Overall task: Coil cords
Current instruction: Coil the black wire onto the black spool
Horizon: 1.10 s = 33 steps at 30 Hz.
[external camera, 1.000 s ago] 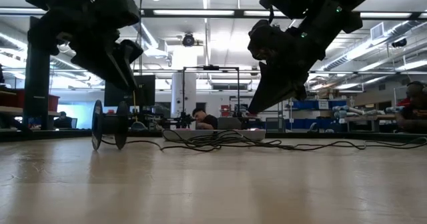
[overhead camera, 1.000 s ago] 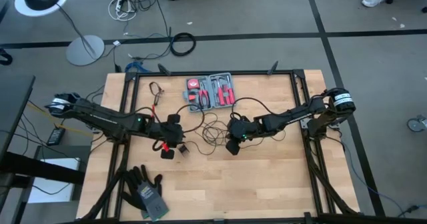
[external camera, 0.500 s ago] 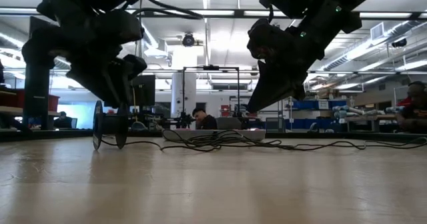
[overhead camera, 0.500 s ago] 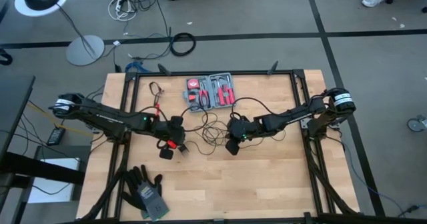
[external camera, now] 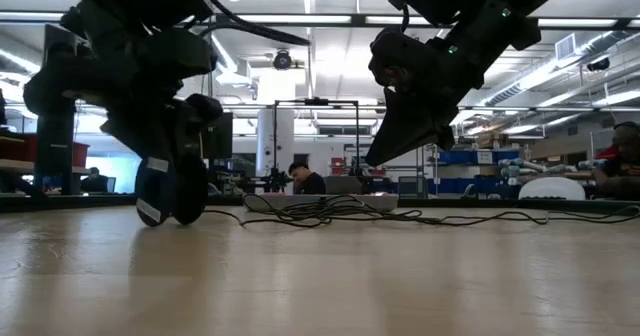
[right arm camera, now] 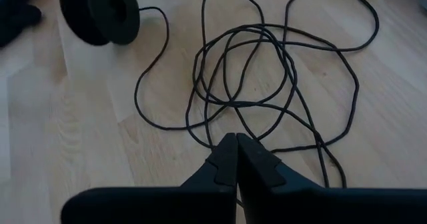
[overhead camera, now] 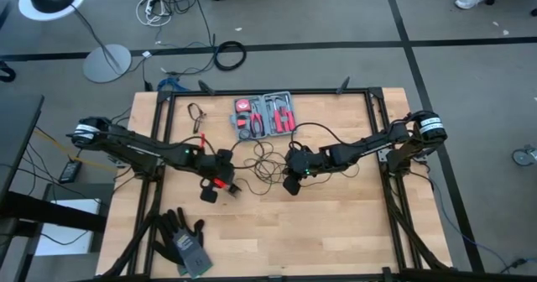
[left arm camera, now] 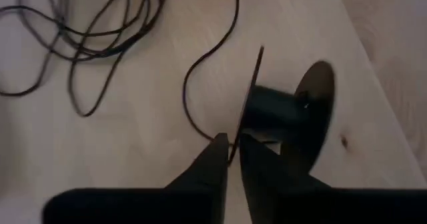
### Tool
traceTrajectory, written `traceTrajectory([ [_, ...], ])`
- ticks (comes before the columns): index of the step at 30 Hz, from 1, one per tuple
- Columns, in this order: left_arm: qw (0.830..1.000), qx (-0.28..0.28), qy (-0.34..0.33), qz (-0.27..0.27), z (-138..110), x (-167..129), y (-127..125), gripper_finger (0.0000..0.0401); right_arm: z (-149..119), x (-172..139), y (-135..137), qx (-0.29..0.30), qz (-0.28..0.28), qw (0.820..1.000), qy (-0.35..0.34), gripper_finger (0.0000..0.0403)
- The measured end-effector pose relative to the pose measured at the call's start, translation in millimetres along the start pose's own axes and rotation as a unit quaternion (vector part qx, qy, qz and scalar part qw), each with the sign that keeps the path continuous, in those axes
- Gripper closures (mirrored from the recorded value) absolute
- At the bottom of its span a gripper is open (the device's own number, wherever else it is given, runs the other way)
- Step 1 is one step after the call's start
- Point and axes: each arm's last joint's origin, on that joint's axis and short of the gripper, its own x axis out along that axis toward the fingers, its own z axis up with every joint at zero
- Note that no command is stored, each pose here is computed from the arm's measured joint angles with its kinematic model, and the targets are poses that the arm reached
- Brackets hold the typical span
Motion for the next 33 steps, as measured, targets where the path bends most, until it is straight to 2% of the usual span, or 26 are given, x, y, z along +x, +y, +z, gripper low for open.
traceTrajectory([
  [4,1.000,-0.011,0.022,-0.014,-3,9,-1,0.0395,0,0,0,0.000,0.001,1.000,-0.001,0.0395],
  [10,0.995,-0.097,0.014,0.017,-1,8,2,0.0399,0,0,0,0.001,0.001,1.000,-0.002,0.0401],
  [14,0.986,-0.152,-0.039,0.058,6,-9,5,0.0400,1,0,0,0.001,-0.002,1.000,-0.005,0.0397],
  [18,0.970,-0.185,-0.118,0.107,9,-32,8,0.0400,1,-1,2,-0.011,-0.021,0.999,-0.025,0.0395],
  [21,0.949,-0.224,-0.180,0.128,1,-45,12,0.0400,-1,0,4,-0.033,-0.015,0.998,-0.042,0.0398],
  [24,0.919,-0.285,-0.237,0.133,-13,-50,13,0.0401,-8,2,3,-0.036,0.014,0.998,-0.056,0.0401],
  [30,0.834,-0.437,-0.302,0.148,-36,-42,13,0.0401,-21,4,-11,0.006,0.107,0.986,-0.131,0.0397],
  [32,0.814,-0.463,-0.319,0.142,-39,-38,13,0.0401,-18,2,-15,0.019,0.139,0.975,-0.173,0.0397],
  [33,0.810,-0.469,-0.323,0.139,-40,-37,13,0.0401,-17,1,-17,0.022,0.145,0.971,-0.188,0.0398],
])
